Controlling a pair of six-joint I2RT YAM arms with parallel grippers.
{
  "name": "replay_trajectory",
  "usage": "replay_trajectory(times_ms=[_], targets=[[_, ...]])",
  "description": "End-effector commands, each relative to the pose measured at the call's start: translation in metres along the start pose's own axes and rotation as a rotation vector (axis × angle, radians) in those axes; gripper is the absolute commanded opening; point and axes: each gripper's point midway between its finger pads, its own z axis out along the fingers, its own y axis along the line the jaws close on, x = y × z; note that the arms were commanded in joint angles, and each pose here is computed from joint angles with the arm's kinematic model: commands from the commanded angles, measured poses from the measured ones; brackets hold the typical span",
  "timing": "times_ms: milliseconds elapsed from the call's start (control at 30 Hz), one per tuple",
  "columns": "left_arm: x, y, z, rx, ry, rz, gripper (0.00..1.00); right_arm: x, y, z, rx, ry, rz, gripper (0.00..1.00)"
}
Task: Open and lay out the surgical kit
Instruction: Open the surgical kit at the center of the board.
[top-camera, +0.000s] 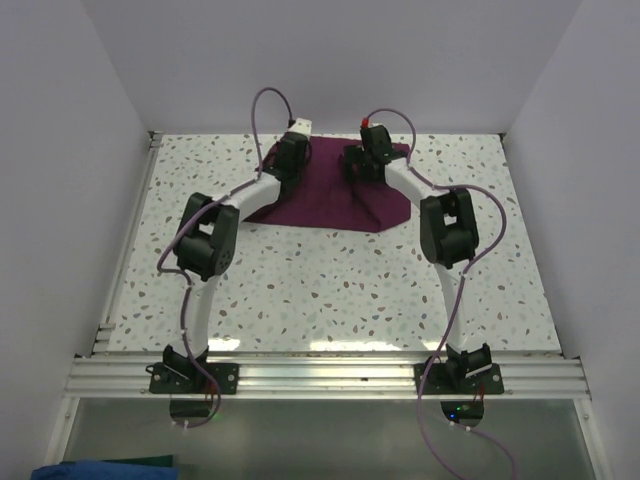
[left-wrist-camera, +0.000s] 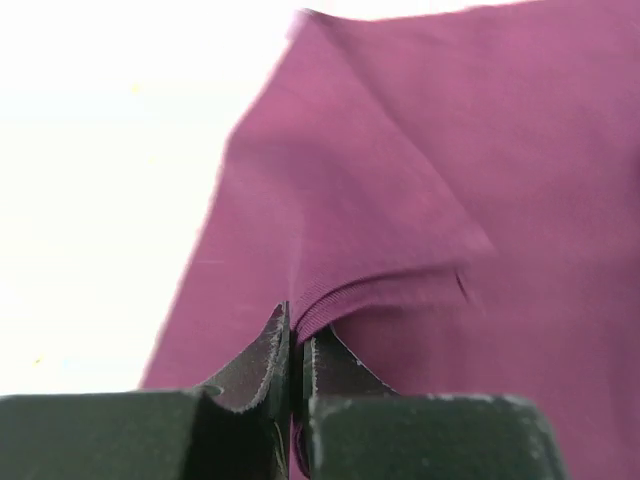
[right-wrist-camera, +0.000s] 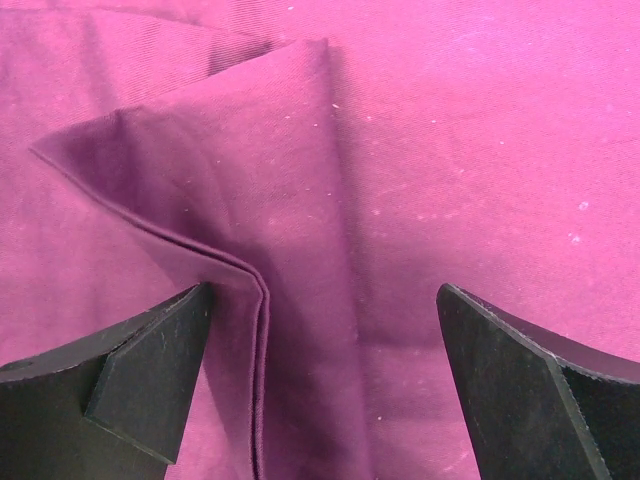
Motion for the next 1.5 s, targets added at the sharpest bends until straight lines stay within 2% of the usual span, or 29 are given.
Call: replay_trajectory(times_ms=[0,33,67,133,167,300,367,400,433,567,767,800,833,1033,1100,1300,1333,1467], targets=[[-0.023,0.096,0.018,-0.198,-0.03,-0.163,0.01,-0.037,-0.003,-0.023,-0.025,-0.089,0.035,0.99],[-0.014,0.132,0.029,-0.253,-0.002,-0.234,0.27,-0.037,-0.002,-0.023,-0.028,-0.089,0.034,0.98],[-0.007,0.152,0.035,-0.284,0.016,-0.271,0.49,-0.038,-0.001,-0.023,-0.033,-0.09,0.034,0.98],[0.006,0.185,0.044,-0.324,0.045,-0.364,0.86,-0.037,0.001,-0.022,-0.04,-0.088,0.034,0.98],[0.025,0.215,0.053,-0.361,0.078,-0.406,0.99,-0.038,0.002,-0.021,-0.044,-0.089,0.034,0.98],[0.059,0.264,0.054,-0.429,0.161,-0.541,1.0,-0.041,0.003,-0.023,-0.05,-0.096,0.035,0.98],[0.045,0.274,0.04,-0.44,0.109,-0.58,1.0,-0.044,0.004,-0.026,-0.057,-0.109,0.04,0.98],[0.056,0.271,0.036,-0.435,0.121,-0.573,1.0,-0.044,0.004,-0.027,-0.06,-0.107,0.039,0.98],[0.032,0.277,0.025,-0.429,0.049,-0.587,1.0,-0.046,0.004,-0.028,-0.063,-0.112,0.041,0.98],[0.024,0.279,0.004,-0.429,0.034,-0.595,1.0,-0.05,0.005,-0.035,-0.075,-0.13,0.04,0.99],[0.034,0.252,-0.016,-0.337,0.059,-0.631,1.0,-0.071,0.03,-0.054,-0.188,-0.188,0.05,0.98],[0.052,0.242,-0.018,-0.329,0.092,-0.626,1.0,-0.075,0.035,-0.055,-0.202,-0.196,0.048,0.98],[0.041,0.228,-0.024,-0.299,0.061,-0.626,1.0,-0.079,0.044,-0.055,-0.216,-0.197,0.044,0.98],[0.07,0.18,-0.035,-0.255,0.098,-0.568,1.0,-0.074,0.077,-0.037,-0.245,-0.162,0.01,0.99],[0.078,0.176,-0.035,-0.254,0.116,-0.553,1.0,-0.08,0.085,-0.036,-0.256,-0.175,0.004,0.98],[0.092,0.171,-0.036,-0.246,0.145,-0.545,1.0,-0.06,0.107,-0.016,-0.271,-0.132,-0.02,0.98],[0.081,0.173,-0.034,-0.239,0.103,-0.558,1.0,-0.054,0.114,-0.016,-0.276,-0.121,-0.035,0.98],[0.084,0.169,-0.033,-0.226,0.106,-0.559,1.0,-0.041,0.106,-0.003,-0.184,-0.111,-0.072,0.98]])
